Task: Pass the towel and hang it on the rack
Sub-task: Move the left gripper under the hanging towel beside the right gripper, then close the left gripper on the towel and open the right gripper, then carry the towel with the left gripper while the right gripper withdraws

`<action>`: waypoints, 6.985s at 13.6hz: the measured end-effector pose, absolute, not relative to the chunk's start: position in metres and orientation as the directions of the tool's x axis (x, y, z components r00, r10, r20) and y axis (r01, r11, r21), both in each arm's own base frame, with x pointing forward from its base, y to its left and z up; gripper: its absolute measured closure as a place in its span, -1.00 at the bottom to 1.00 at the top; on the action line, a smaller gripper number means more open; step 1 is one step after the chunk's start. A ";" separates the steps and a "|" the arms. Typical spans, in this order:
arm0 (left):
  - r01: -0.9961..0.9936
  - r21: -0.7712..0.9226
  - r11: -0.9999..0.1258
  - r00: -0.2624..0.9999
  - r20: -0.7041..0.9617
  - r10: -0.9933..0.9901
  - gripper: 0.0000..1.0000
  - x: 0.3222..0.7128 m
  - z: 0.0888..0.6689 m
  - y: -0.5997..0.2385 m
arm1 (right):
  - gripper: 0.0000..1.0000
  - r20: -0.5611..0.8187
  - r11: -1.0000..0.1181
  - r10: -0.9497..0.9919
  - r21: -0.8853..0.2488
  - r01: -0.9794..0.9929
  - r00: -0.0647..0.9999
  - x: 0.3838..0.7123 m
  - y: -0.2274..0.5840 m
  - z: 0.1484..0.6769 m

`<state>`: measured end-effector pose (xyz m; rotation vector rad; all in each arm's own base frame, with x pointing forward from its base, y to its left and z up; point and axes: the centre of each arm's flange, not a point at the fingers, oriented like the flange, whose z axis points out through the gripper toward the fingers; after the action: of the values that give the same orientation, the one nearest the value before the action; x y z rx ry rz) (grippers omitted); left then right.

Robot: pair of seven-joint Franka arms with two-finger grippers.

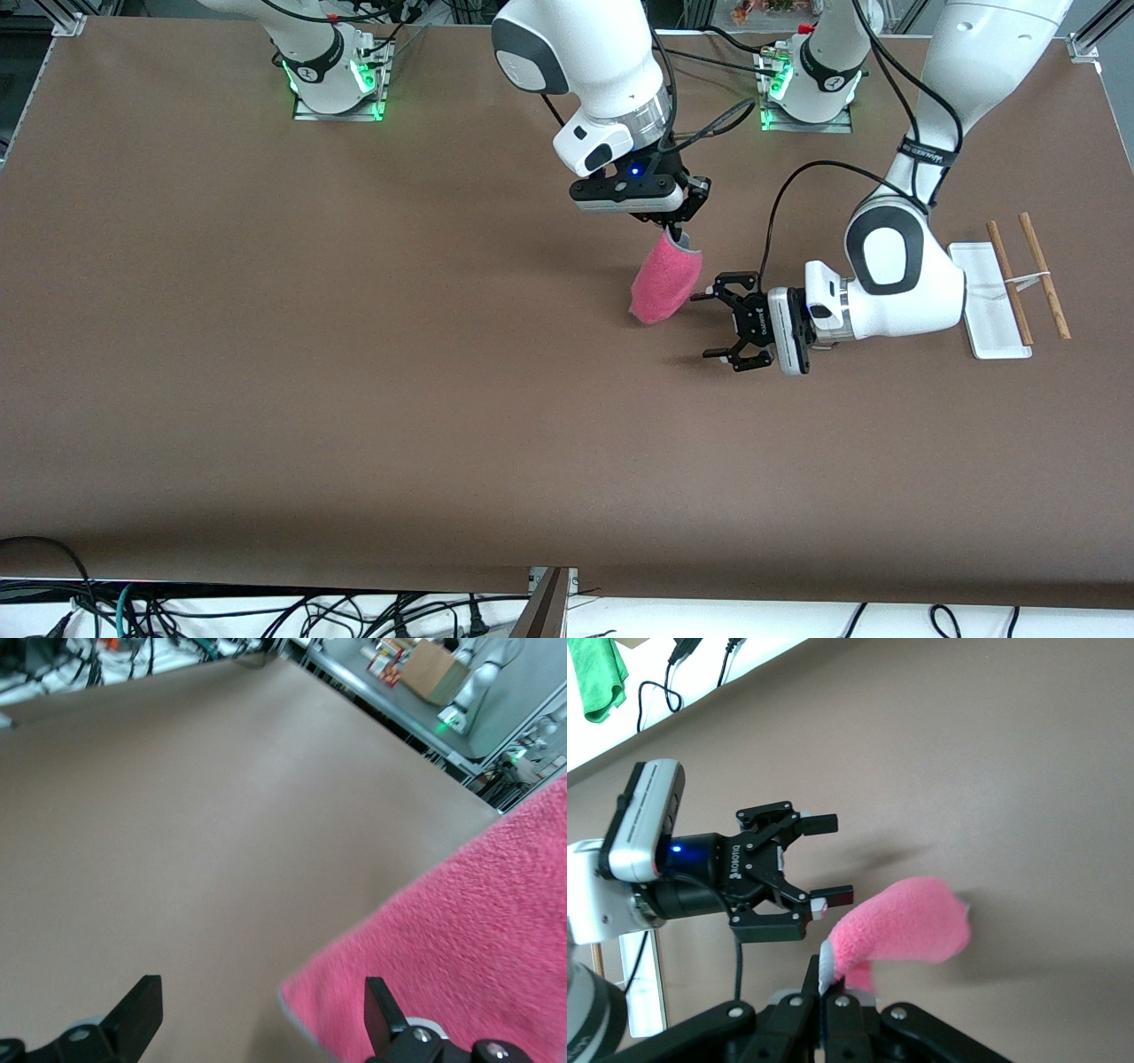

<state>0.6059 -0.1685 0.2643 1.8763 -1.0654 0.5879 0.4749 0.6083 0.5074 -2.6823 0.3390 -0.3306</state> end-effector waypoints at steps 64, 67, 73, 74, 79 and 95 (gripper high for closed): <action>-0.997 -0.027 0.069 -0.023 0.998 0.066 0.96 0.561 0.148 -0.214 | 0.43 0.192 -0.882 -0.290 -0.434 -0.184 0.938 0.480 0.605 0.511; -0.999 -0.019 0.048 -0.015 0.998 0.068 0.96 0.572 0.160 -0.199 | -0.17 0.204 -0.888 -0.274 -0.428 -0.166 0.940 0.482 0.603 0.511; -0.992 0.065 0.108 0.045 0.983 -0.180 0.96 0.621 0.236 -0.122 | -1.00 0.257 -0.930 -0.165 -0.361 -0.064 0.952 0.506 0.579 0.508; -0.990 0.084 0.117 0.053 0.968 -0.247 0.96 0.629 0.251 -0.107 | -1.00 0.265 -0.944 -0.125 -0.328 -0.032 0.956 0.514 0.569 0.507; -0.971 0.168 0.172 0.026 0.785 -0.619 0.96 0.660 0.354 -0.001 | -1.00 0.281 -0.979 0.086 -0.154 0.133 0.956 0.576 0.483 0.515; -0.879 0.385 -0.281 0.333 0.075 -0.940 0.96 0.565 0.361 0.358 | -1.00 0.270 -0.969 0.245 0.100 0.226 0.931 0.693 0.147 0.569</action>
<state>0.5651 0.3575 0.3614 2.2468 -1.6124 -0.2359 0.6934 0.1465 0.5692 -3.1535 -0.3842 -0.4539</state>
